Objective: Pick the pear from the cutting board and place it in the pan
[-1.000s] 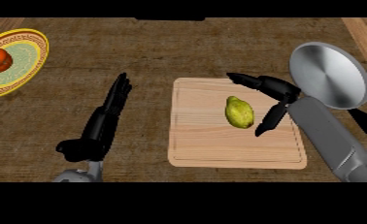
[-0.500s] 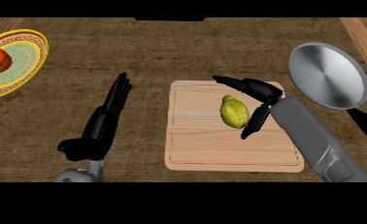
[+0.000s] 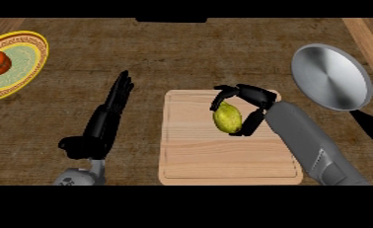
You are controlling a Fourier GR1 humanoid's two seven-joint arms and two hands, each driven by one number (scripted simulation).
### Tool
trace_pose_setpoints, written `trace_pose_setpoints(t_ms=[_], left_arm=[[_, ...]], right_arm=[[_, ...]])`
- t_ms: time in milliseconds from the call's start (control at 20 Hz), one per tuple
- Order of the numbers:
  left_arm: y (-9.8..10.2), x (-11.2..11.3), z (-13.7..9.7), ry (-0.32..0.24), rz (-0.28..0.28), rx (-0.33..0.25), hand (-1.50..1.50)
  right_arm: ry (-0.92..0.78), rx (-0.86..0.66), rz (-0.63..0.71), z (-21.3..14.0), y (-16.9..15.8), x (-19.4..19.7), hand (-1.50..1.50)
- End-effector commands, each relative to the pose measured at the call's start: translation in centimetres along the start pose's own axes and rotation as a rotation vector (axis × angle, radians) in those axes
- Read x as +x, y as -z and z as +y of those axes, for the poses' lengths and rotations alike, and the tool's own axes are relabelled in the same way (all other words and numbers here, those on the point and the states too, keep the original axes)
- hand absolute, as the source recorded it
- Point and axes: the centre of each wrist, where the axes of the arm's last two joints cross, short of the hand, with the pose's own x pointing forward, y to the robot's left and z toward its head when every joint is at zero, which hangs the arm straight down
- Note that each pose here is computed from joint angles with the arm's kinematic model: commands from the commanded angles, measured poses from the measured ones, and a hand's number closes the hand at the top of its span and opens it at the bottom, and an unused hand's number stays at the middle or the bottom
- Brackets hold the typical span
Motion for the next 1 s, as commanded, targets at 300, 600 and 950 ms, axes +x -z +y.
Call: trace_pose_setpoints(t_ms=[300, 600, 950], left_arm=[[-0.3, -0.5, -1.0, 0.002, 0.013, 0.013, 0.0], [-0.8, 0.0, 0.7, -0.005, 0.02, 0.006, 0.0], [-2.4, -1.4, 2.2, 0.023, 0.084, 0.092, 0.0]], right_arm=[[0.044, -0.01, -0.087, 1.4, 0.5, -1.2, 1.5], [0.046, -0.305, -0.074, -2.0, -2.6, -1.5, 1.5], [-0.521, -0.652, 0.517, -6.9, -5.4, 0.8, 1.5]])
